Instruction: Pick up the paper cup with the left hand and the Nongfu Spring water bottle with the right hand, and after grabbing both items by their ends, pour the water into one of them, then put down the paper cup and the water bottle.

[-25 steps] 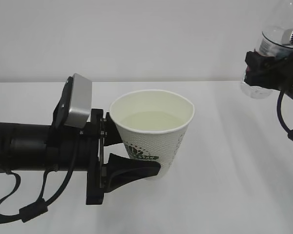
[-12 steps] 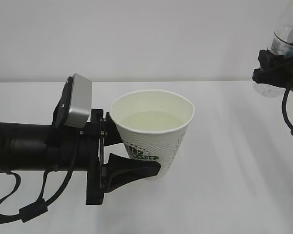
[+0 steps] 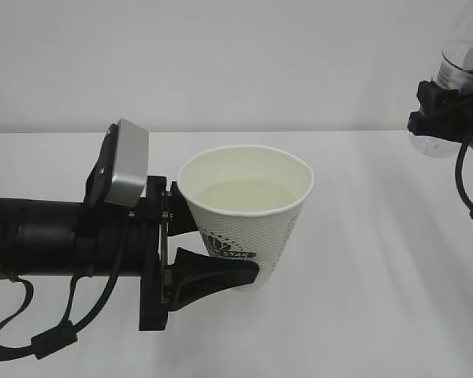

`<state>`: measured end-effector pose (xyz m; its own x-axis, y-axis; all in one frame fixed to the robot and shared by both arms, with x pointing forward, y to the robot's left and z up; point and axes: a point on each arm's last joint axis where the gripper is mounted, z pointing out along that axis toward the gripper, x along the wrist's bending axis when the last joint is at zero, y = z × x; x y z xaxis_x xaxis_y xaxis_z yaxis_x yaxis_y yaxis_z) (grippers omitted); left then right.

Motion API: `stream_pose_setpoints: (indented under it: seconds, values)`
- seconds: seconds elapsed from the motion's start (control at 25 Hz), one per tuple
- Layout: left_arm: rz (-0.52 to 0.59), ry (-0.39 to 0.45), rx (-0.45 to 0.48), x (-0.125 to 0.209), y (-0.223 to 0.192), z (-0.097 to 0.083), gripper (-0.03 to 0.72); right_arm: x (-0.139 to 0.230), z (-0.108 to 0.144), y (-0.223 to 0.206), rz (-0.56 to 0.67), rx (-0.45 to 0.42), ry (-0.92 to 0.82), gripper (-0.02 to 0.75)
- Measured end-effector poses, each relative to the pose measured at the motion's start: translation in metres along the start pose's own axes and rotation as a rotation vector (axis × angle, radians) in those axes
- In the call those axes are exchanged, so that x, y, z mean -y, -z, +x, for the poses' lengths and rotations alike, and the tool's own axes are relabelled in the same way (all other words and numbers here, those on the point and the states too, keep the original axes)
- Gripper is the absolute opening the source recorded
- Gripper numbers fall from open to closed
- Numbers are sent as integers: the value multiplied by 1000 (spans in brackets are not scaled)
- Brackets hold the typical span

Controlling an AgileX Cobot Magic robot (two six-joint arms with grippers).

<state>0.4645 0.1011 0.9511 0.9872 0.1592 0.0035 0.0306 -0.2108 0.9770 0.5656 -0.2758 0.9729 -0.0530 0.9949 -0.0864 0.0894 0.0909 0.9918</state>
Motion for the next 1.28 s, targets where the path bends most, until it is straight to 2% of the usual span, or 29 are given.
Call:
stream_pose_setpoints:
  seconds: [0.16, 0.4, 0.84, 1.28]
  values:
    - [-7, 10, -16, -1, 0, 1, 491, 0, 0, 0, 2, 0, 1, 399]
    - [-55, 47, -104, -5, 1, 10, 491, 0, 0, 0, 2, 0, 2, 399]
    - [-105, 0, -238, -9, 3, 22, 491, 0, 0, 0, 5, -1, 2, 399]
    - [-136, 15, -385, -9, 18, 41, 491, 0, 0, 0, 5, -1, 3, 398]
